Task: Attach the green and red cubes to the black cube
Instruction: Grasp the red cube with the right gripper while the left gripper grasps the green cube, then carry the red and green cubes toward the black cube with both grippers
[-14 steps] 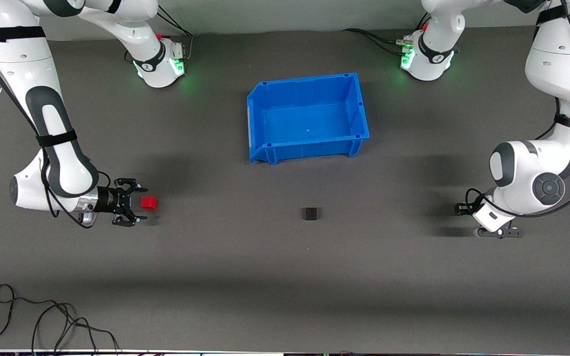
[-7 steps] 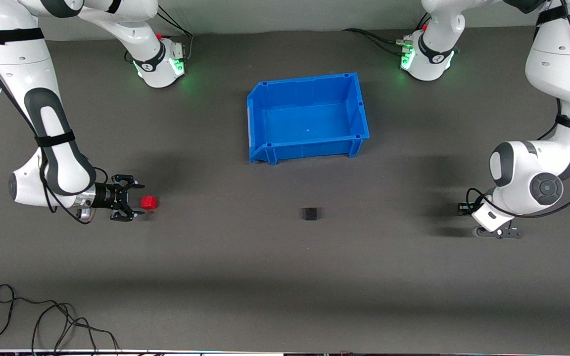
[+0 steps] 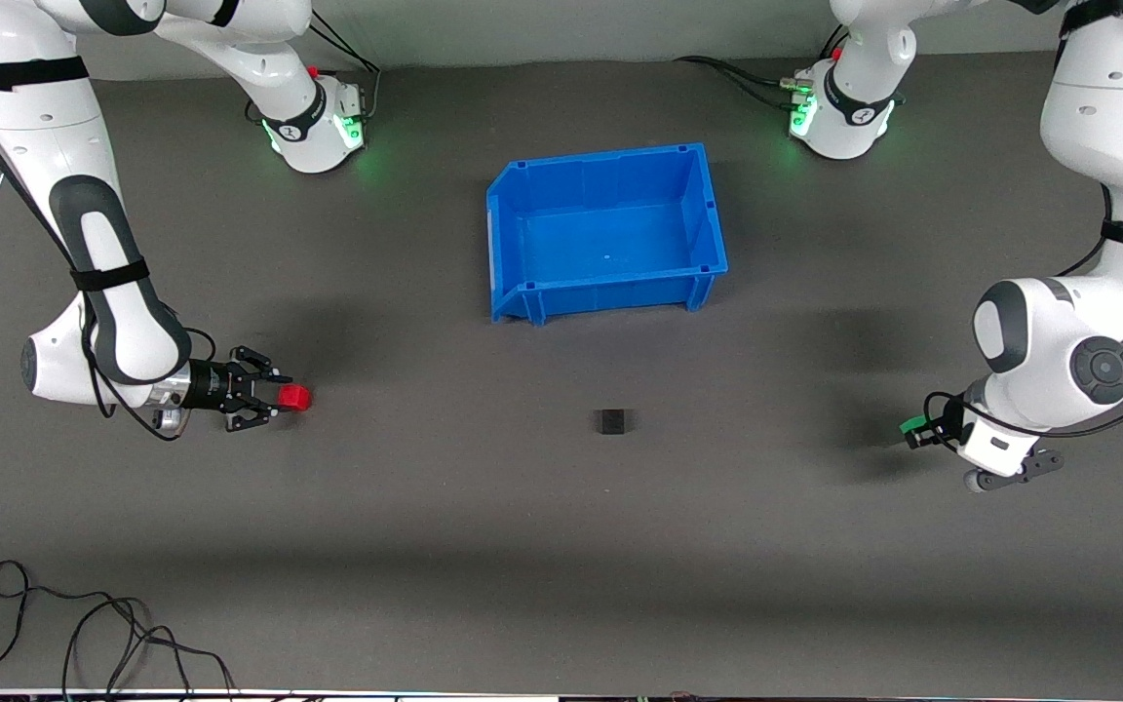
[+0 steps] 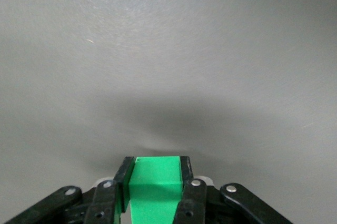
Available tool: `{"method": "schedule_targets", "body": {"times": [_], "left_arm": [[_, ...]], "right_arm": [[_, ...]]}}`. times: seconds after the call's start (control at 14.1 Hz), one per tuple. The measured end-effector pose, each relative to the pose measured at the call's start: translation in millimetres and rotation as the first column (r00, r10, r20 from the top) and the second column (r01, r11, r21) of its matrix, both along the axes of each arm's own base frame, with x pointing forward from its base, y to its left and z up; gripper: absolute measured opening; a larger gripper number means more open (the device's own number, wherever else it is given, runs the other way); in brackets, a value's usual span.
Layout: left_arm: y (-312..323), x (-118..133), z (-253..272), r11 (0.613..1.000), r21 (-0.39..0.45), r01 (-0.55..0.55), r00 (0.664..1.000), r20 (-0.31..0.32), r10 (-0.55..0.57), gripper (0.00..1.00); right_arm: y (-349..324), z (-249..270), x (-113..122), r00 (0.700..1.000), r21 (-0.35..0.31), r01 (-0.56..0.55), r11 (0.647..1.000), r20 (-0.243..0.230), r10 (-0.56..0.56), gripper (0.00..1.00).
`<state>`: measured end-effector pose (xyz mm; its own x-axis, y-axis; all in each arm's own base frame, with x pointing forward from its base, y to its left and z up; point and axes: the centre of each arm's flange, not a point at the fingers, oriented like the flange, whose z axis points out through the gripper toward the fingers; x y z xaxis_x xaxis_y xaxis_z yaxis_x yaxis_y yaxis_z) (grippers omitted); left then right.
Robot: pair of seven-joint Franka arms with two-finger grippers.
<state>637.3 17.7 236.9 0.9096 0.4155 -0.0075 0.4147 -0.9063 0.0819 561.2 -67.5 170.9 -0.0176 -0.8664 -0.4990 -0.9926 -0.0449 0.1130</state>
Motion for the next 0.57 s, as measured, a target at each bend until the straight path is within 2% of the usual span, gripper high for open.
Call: {"method": "schedule_targets", "body": {"times": [0.07,0.14,0.43,0.57], "left_arm": [[-16,1,4,0.997,-0.015,-0.08,0.997,-0.003,0.08,0.39],[-33,1,6,0.989,-0.023,-0.146,0.989,-0.01,0.145,0.39],[-68,4,15,0.949,-0.031,-0.313,0.949,-0.031,0.312,0.39],[-76,7,27,0.931,-0.018,-0.363,0.93,-0.068,0.361,0.39]], "right_arm": [[0,0,0,1.0,0.0,0.0,1.0,0.0,0.0,0.42],[0,0,0,1.0,0.0,0.001,1.0,0.001,-0.001,0.4],[2,7,7,1.0,0.0,0.001,1.0,0.02,-0.001,0.4],[7,19,20,0.999,0.004,0.007,1.0,0.043,-0.008,0.4]]}}
